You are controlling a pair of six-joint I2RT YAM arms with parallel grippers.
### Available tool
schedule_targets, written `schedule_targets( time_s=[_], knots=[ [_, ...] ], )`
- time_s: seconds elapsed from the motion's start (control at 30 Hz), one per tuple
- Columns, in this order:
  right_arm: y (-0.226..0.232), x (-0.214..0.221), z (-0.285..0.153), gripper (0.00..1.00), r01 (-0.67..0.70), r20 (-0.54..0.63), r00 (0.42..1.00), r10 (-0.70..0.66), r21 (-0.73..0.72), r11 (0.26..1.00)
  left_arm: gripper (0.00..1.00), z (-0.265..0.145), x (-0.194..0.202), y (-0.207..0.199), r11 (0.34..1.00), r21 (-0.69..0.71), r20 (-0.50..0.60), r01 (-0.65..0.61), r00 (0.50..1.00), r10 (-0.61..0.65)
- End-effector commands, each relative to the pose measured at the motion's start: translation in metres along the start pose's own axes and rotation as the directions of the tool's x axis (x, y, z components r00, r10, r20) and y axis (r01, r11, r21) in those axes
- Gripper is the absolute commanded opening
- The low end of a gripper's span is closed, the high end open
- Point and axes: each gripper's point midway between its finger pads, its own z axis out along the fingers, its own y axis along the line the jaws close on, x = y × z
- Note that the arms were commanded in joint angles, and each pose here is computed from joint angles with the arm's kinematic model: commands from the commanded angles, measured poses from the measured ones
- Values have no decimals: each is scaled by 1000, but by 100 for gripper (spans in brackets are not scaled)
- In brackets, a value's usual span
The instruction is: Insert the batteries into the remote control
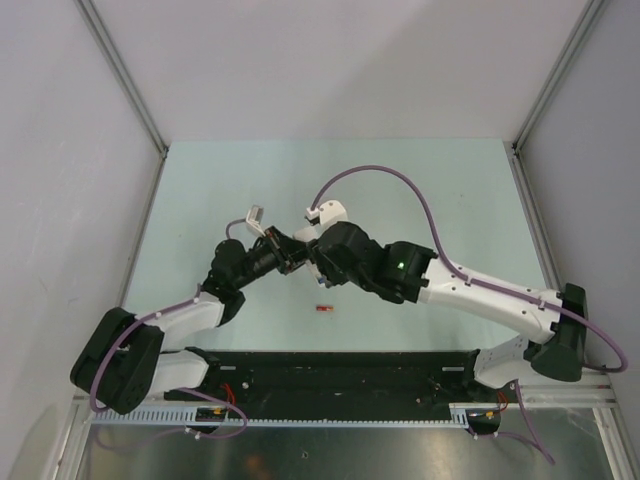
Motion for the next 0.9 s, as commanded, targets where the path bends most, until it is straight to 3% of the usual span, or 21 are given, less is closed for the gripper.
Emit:
schedule_targets(
  time_s=[0.0, 0.43, 0.87],
  knots=[
    [1, -11, 2, 22, 0, 1, 1000, 0, 57, 998, 0, 10, -14, -38, 993, 117, 28, -29, 999, 26],
    [-6, -18, 0, 21, 16, -35, 999, -10, 160, 987, 0, 16, -16, -58, 976, 211, -11, 44, 999, -43],
    [-15, -13, 2, 20, 33, -64, 998, -19, 218, 975, 0, 18, -17, -58, 975, 214, -4, 65, 998, -66]
  ],
)
